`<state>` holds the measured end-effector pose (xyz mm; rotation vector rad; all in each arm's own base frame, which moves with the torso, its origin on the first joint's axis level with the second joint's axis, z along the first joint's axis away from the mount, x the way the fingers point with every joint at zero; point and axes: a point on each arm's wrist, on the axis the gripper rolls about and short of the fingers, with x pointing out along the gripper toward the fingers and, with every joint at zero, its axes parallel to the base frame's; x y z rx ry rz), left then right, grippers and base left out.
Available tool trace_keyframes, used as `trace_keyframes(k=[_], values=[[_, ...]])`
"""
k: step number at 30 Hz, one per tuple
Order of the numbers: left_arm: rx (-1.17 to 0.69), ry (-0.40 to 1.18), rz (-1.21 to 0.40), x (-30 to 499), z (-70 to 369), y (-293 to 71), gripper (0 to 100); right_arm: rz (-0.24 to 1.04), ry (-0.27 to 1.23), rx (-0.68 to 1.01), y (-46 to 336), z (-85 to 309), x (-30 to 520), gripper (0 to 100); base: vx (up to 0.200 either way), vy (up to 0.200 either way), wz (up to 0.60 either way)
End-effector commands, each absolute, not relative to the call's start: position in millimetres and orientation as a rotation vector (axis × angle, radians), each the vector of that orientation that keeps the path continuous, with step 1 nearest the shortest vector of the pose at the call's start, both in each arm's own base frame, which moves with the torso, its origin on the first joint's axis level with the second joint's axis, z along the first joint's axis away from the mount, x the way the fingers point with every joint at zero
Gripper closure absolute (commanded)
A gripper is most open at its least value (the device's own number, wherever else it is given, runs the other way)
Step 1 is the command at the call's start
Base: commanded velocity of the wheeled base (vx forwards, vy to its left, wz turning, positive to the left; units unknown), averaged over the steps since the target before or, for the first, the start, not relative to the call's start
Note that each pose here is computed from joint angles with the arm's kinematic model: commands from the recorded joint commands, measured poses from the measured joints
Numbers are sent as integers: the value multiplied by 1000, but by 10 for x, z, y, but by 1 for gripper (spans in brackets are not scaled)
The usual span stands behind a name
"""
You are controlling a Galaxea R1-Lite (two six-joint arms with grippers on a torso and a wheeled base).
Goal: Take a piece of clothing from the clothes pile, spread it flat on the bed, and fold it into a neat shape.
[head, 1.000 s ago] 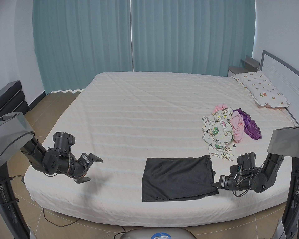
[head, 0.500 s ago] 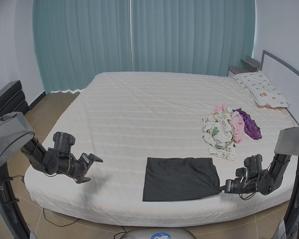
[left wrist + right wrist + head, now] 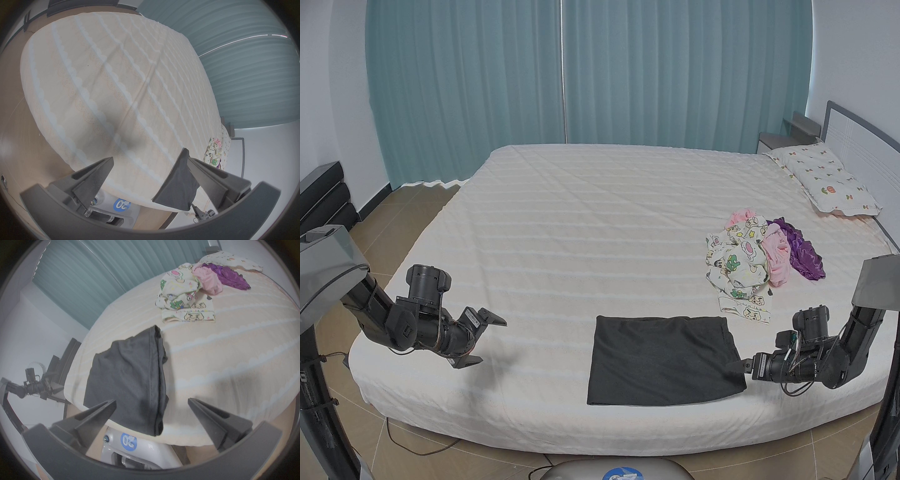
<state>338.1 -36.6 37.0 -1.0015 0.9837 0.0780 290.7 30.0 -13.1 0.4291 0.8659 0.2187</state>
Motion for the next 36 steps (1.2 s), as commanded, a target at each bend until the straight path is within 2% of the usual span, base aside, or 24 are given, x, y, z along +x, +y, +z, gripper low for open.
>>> trace_keyframes(k=[1, 4, 8, 14, 20, 21, 36], values=[[-1002, 983, 78, 3382, 370, -366, 0, 207, 771, 499, 342, -11, 3197, 0, 0, 0, 0], [-1002, 986, 80, 3375, 365, -366, 0, 157, 734, 561, 424, -109, 3517, 0, 0, 0, 0], [-1003, 986, 80, 3375, 365, -366, 0, 81, 679, 527, 538, -290, 3825, 0, 0, 0, 0], [-1003, 988, 81, 3372, 362, -365, 0, 98, 682, 510, 721, -473, 4043, 0, 0, 0, 0], [-1003, 988, 83, 3368, 359, -365, 0, 108, 658, 510, 771, -498, 4146, 0, 0, 0, 0], [-1001, 988, 83, 3368, 359, -365, 0, 108, 653, 511, 766, -497, 4155, 100, 0, 0, 0], [-1001, 991, 81, 3364, 356, -370, 0, 61, 615, 597, 614, -397, 4194, 100, 0, 0, 0]])
